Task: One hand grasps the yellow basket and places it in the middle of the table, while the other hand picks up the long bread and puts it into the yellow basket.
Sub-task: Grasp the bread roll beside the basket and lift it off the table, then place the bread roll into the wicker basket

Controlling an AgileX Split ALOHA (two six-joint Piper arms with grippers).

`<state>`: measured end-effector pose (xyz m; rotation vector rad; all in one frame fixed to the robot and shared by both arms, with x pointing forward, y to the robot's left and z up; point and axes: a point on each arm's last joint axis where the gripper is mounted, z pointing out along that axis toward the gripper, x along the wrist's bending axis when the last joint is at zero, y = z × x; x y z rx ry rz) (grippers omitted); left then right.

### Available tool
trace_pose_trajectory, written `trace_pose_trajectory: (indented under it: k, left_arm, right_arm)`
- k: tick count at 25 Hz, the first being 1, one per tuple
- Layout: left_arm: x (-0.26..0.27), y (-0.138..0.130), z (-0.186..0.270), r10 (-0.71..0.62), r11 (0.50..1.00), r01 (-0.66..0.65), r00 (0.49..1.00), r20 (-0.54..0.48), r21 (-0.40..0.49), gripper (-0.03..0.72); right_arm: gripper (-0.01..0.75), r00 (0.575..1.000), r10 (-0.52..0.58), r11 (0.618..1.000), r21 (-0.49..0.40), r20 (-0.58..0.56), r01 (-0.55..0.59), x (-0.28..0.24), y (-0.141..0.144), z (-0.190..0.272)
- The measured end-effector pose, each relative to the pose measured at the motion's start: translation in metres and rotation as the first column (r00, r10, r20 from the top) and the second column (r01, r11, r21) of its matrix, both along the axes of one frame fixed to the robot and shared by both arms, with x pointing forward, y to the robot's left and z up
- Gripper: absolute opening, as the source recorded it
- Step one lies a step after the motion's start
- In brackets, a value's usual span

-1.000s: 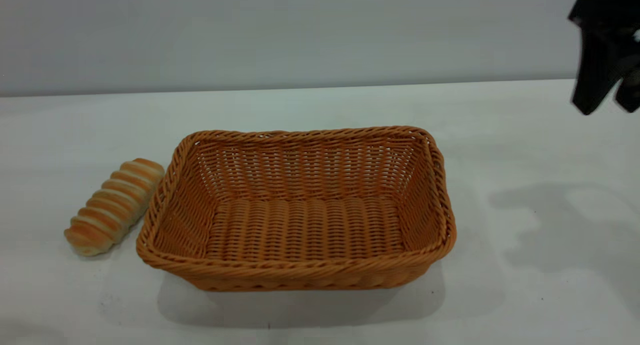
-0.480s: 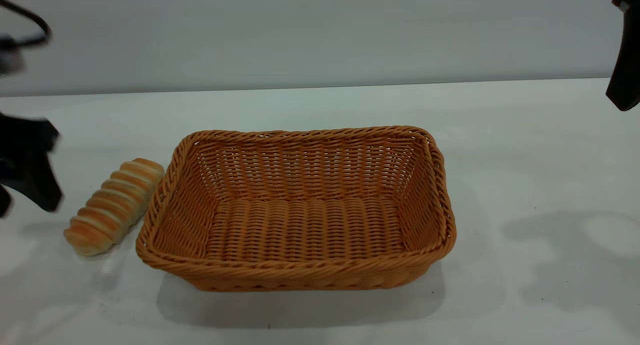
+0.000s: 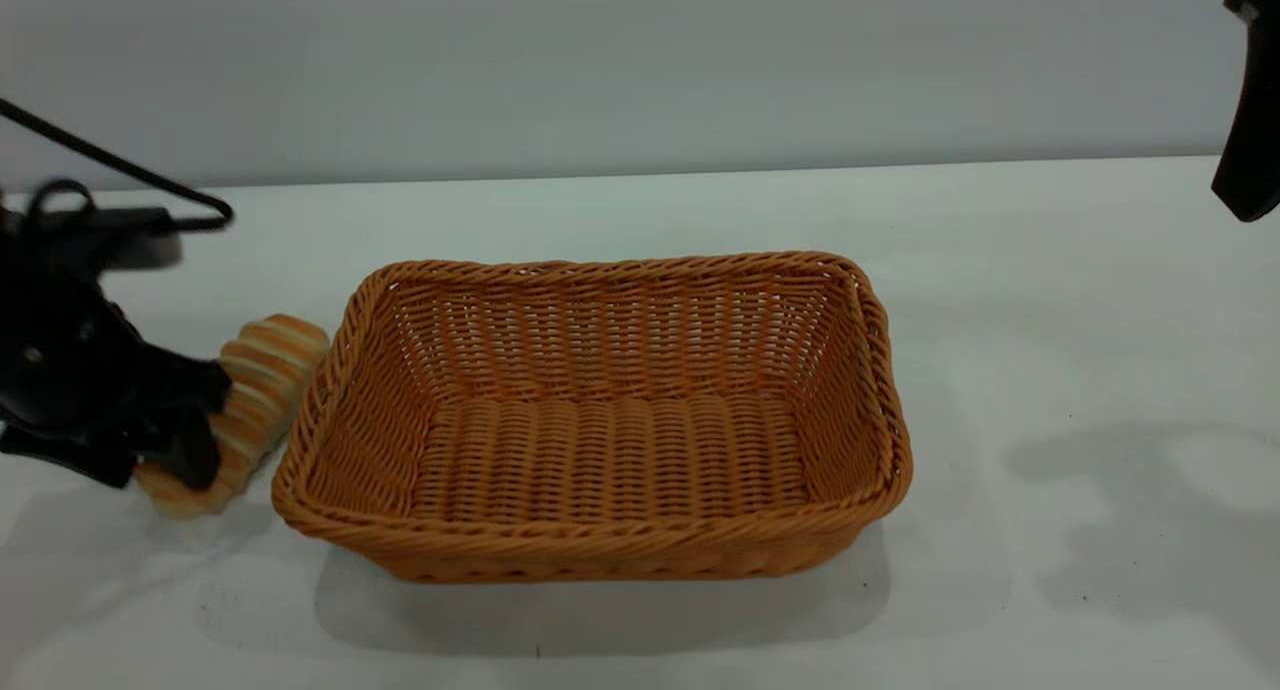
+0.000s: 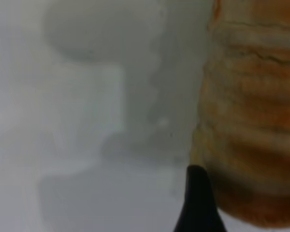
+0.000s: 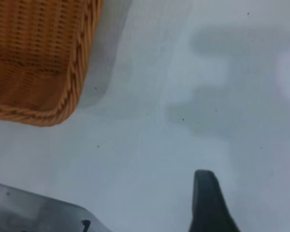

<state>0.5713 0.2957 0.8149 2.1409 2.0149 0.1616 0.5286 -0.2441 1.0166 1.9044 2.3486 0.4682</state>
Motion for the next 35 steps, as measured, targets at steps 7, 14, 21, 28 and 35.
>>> trace_pose_trajectory:
  k: [7,14,21,28,35]
  left_arm:
    - [0.003,-0.002,-0.001,-0.039,0.999,0.039,0.999,-0.012,-0.001,0.147]
    - [0.006,0.003,0.071,0.061,0.997,-0.056,0.991,0.118,-0.045,0.082]
    - [-0.006,-0.039,0.142,-0.017,0.995,0.043,0.960,0.279,-0.087,0.082]
    - [-0.029,-0.128,0.120,-0.391,0.912,0.409,0.894,0.217,-0.039,0.082]
    - [-0.034,-0.141,0.089,-0.401,0.911,0.409,0.910,0.107,-0.063,0.380]
  right_arm:
    - [0.487,1.000,0.000,1.000,0.001,0.000,0.000,0.000,0.000,0.000]
    - [0.484,1.000,-0.002,1.000,0.001,-0.001,0.002,0.000,0.000,0.000]
    - [0.484,1.000,-0.002,1.000,0.001,-0.001,0.002,0.000,0.000,0.000]
    - [0.484,1.000,-0.001,1.000,0.001,-0.001,0.001,0.000,0.000,0.000]
    - [0.484,1.000,-0.002,1.000,0.001,-0.001,0.002,0.000,0.000,0.000]
